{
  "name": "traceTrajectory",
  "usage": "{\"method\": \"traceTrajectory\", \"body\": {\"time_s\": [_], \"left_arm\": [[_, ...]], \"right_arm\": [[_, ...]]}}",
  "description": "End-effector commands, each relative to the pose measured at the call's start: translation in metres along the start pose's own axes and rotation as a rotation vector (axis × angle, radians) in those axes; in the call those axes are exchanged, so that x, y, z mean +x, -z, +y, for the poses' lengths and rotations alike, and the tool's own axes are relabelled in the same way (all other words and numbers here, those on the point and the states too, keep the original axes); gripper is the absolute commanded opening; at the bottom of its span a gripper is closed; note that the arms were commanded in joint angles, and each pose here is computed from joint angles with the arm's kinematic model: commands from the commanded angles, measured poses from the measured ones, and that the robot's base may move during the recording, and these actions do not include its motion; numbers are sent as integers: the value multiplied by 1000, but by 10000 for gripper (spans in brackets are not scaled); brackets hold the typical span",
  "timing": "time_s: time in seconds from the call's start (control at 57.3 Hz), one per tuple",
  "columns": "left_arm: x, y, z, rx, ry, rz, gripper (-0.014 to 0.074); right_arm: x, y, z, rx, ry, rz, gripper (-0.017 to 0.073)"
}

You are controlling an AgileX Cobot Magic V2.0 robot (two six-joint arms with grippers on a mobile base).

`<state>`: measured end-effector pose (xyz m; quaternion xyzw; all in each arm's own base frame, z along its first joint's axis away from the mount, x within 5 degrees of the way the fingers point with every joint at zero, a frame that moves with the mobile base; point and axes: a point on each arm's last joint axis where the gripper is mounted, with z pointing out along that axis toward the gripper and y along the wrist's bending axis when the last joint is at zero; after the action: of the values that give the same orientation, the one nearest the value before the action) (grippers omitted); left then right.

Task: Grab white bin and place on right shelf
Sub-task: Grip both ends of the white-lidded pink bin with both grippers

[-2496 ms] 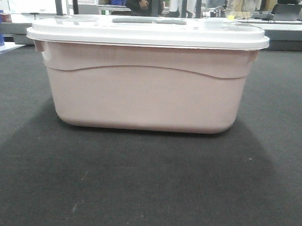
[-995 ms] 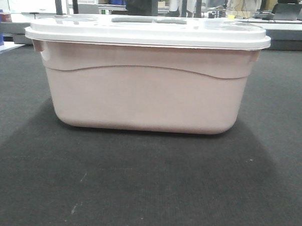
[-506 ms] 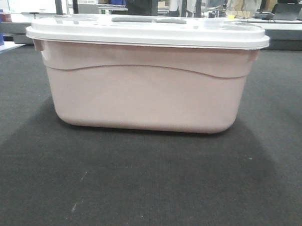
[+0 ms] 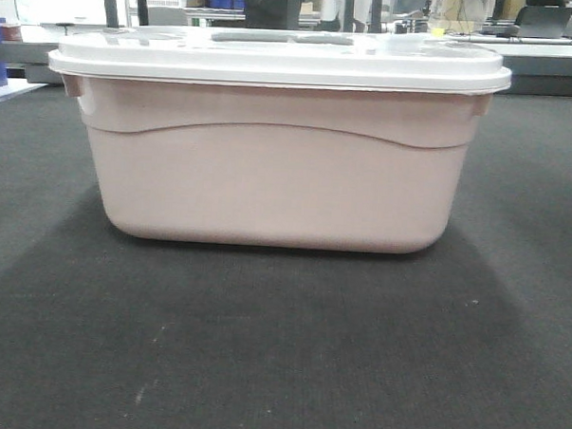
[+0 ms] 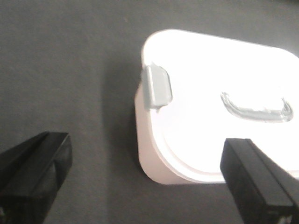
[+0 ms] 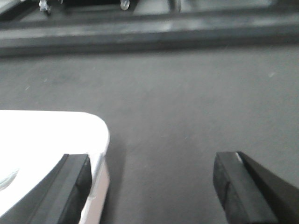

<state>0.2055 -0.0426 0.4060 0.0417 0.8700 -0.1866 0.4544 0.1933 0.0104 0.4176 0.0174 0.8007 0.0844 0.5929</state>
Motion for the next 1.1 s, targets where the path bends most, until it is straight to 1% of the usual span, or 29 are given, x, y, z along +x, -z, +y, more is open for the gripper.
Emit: {"method": "traceTrajectory", "body": {"time_s": [0.0, 0.035, 0.105, 0.14, 0.192, 0.209, 0.227, 0.262, 0.332, 0.436, 0.454, 0.506, 0.524, 0.576, 0.646, 0.716, 0.803, 0.873, 0.925, 1.012, 1.082], "left_arm": [[-23, -5, -7, 73, -2, -7, 547], [-26, -12, -4, 90, 3, 27, 547], [-33, -22, 4, 155, 20, 59, 547], [-35, -28, 10, 196, 41, 69, 547], [-37, -35, 21, 266, 85, 78, 547], [-38, -37, 24, 284, 96, 79, 547], [-38, -40, 28, 311, 111, 83, 547], [-39, -43, 36, 353, 135, 83, 547], [-41, -51, 53, 448, 176, 73, 546], [-41, -65, 76, 545, 246, 65, 546], [-42, -67, 78, 563, 259, 59, 547], [-41, -75, 85, 622, 276, 58, 546], [-40, -78, 87, 645, 289, 56, 546], [-39, -88, 94, 663, 327, 52, 546], [-36, -101, 99, 679, 351, 61, 546], [-32, -112, 105, 684, 384, 79, 546], [-27, -127, 115, 691, 428, 93, 546], [-22, -140, 123, 705, 480, 95, 546], [-20, -150, 126, 724, 520, 94, 546], [-15, -166, 125, 757, 572, 102, 546], [-11, -176, 120, 777, 587, 124, 546]], "right_arm": [[-23, -4, 4, -25, -36, -10, 633], [-25, -10, 2, -26, -55, 40, 633], [-28, -21, -4, -32, -115, 121, 633], [-28, -27, -8, -31, -148, 160, 633], [-28, -37, -16, -42, -195, 217, 633], [-28, -39, -20, -42, -198, 227, 633], [-26, -43, -22, -57, -216, 246, 633], [-25, -48, -27, -82, -232, 272, 633], [-19, -61, -40, -184, -264, 319, 633], [-7, -82, -57, -371, -328, 389, 633], [-6, -85, -59, -396, -337, 392, 633], [0, -98, -65, -492, -383, 405, 633], [2, -101, -66, -511, -391, 405, 633], [7, -112, -71, -580, -429, 411, 633], [14, -125, -75, -644, -480, 415, 633], [19, -137, -76, -704, -516, 408, 633], [27, -151, -78, -743, -562, 404, 633], [34, -164, -77, -766, -595, 411, 633], [41, -173, -75, -783, -618, 423, 633], [52, -186, -65, -820, -624, 455, 633], [59, -195, -54, -851, -619, 483, 633]]}}
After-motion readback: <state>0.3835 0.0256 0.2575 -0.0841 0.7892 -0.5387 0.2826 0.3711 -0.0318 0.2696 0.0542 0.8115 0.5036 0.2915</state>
